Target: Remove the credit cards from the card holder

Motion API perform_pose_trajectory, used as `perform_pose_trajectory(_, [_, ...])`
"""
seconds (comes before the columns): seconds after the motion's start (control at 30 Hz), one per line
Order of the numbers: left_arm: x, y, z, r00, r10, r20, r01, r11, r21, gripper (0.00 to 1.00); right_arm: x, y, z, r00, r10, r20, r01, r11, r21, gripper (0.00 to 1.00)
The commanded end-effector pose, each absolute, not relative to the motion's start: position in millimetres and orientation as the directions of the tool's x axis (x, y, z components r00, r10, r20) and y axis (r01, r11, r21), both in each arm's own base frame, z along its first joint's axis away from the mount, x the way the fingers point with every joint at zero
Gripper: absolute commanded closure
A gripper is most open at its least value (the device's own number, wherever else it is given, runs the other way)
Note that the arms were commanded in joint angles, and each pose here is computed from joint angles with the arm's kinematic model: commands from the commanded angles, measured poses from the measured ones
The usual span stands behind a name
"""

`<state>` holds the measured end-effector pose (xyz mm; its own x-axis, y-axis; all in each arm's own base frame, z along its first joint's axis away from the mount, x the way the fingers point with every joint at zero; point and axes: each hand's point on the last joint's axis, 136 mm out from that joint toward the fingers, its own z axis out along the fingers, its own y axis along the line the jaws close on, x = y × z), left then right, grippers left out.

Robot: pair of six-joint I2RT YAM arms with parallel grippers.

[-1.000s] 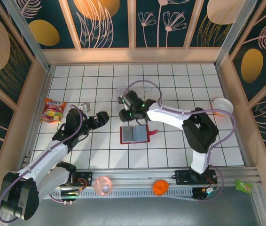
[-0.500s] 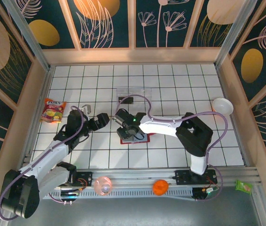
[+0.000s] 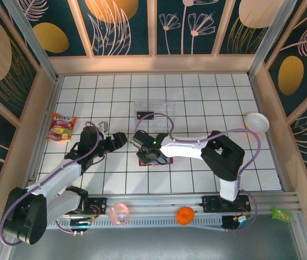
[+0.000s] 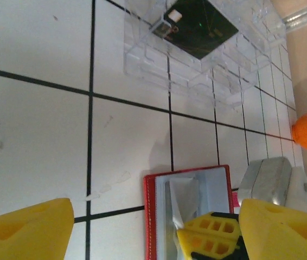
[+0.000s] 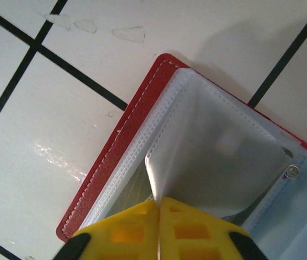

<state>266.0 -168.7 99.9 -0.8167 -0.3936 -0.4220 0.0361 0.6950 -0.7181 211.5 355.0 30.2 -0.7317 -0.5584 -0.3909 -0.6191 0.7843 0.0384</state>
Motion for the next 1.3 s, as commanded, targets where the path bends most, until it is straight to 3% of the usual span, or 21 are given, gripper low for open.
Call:
perform_pose_trajectory(0.0, [256.5, -189.0, 93.8, -0.845, -0.351, -0.404, 0.069, 0.677, -0.733, 0.26, 212.3, 348.9, 29.7, -0.747, -0.524, -0.409, -0.597, 0.8, 0.066, 1.0])
perform_pose_trajectory(0.33, [253.4, -220.8, 87.1, -0.879, -0.287, -0.38, 0.108, 0.657, -0.746, 0.61, 202.5, 358.0, 66.6, -0.746, -0.374, -0.552, -0.616, 0.702, 0.357, 1.0])
perform_pose_trajectory(0.53, [252.2, -244.6, 81.3, -0.9, -0.231, -0.369, 0.142, 0.644, -0.751, 0.86, 196.9, 353.8, 66.8, -0.762, -0.341, -0.55, -0.605, 0.679, 0.417, 1.0])
perform_pose_trajectory(0.7, [242.6, -264.2, 63.6, -0.932, -0.157, -0.326, 0.148, 0.656, -0.74, 0.99, 196.5, 352.0, 63.6, -0.775, -0.322, -0.544, -0.587, 0.685, 0.432, 1.0])
perform_pose_trajectory(1.03, [228.6, -251.7, 22.3, -0.961, -0.124, -0.246, 0.073, 0.747, -0.661, 1.0, 201.1, 339.6, 54.5, -0.792, -0.296, -0.533, -0.546, 0.735, 0.403, 1.0])
perform_pose_trajectory(1.2, [225.6, -246.0, 12.1, -0.967, -0.103, -0.235, 0.068, 0.778, -0.624, 1.0, 210.8, 313.5, 44.5, -0.823, -0.243, -0.513, -0.447, 0.835, 0.322, 1.0])
perform_pose_trajectory(1.27, [225.5, -244.9, 9.7, -0.967, -0.098, -0.234, 0.07, 0.785, -0.616, 1.0, 215.8, 295.0, 41.1, -0.833, -0.204, -0.514, -0.381, 0.886, 0.265, 0.94])
